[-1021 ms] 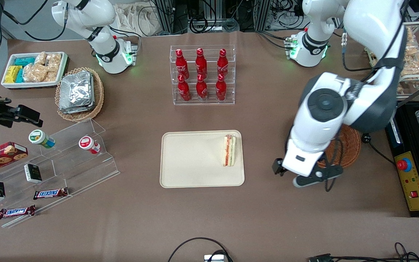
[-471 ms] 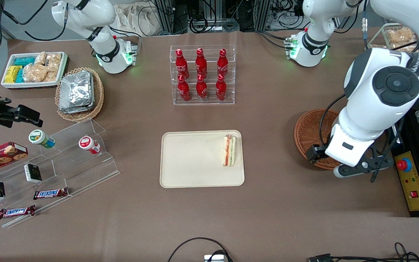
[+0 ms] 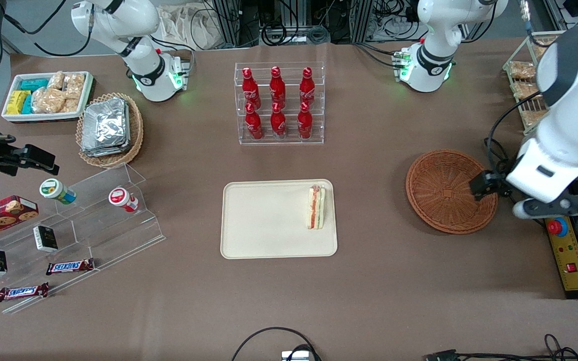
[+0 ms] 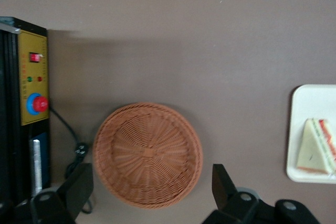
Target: Place sandwich from basket to tray
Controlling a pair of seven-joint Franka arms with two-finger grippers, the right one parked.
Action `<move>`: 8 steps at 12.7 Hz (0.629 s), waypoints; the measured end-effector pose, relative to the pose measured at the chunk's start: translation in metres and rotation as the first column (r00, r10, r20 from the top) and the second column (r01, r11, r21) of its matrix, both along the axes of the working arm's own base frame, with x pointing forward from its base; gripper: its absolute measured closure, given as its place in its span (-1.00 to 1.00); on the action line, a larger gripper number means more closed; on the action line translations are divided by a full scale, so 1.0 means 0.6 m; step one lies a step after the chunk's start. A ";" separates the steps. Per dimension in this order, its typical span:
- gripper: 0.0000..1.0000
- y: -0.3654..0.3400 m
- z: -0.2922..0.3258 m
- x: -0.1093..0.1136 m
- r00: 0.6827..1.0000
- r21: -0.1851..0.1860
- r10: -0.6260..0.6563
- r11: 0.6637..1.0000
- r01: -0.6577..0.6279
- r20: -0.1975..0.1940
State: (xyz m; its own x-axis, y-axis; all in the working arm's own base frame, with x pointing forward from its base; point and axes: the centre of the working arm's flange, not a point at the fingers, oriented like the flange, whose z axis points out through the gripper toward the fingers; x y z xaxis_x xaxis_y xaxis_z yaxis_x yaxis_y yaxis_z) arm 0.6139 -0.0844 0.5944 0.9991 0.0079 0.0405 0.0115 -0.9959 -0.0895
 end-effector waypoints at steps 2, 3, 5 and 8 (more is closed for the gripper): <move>-1.00 0.039 0.030 -0.030 0.999 -0.009 -0.031 0.999 0.030 -0.020; -1.00 0.055 0.045 -0.043 0.999 -0.028 -0.040 0.999 0.039 -0.023; -1.00 0.081 0.077 -0.070 0.998 -0.045 -0.058 0.997 0.057 -0.034; -1.00 0.080 0.111 -0.105 0.997 -0.046 -0.072 0.996 0.070 -0.041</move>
